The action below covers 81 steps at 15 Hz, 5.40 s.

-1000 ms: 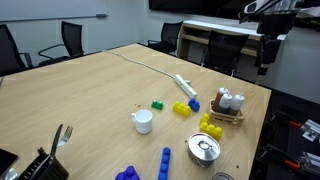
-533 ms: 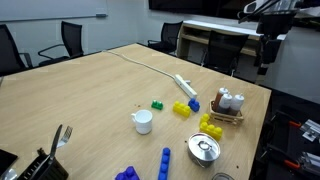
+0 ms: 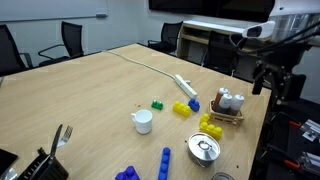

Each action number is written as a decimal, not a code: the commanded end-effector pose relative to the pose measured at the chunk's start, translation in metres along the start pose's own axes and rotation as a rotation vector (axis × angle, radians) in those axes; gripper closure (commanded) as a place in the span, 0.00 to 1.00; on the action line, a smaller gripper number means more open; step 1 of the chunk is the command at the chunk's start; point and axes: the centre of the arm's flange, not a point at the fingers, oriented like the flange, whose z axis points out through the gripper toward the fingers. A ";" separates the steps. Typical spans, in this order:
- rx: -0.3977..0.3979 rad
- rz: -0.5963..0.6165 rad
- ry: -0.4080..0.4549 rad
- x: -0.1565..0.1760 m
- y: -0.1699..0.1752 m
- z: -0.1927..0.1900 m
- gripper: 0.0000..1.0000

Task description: Move the silver pot closer to the white cup

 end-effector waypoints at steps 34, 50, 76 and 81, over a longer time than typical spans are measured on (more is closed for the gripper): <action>0.060 -0.184 -0.013 0.100 -0.105 0.140 0.00; 0.096 -0.059 -0.041 0.157 -0.104 0.224 0.00; 0.031 0.002 -0.053 0.158 -0.062 0.251 0.00; 0.017 -0.001 -0.050 0.157 -0.059 0.263 0.00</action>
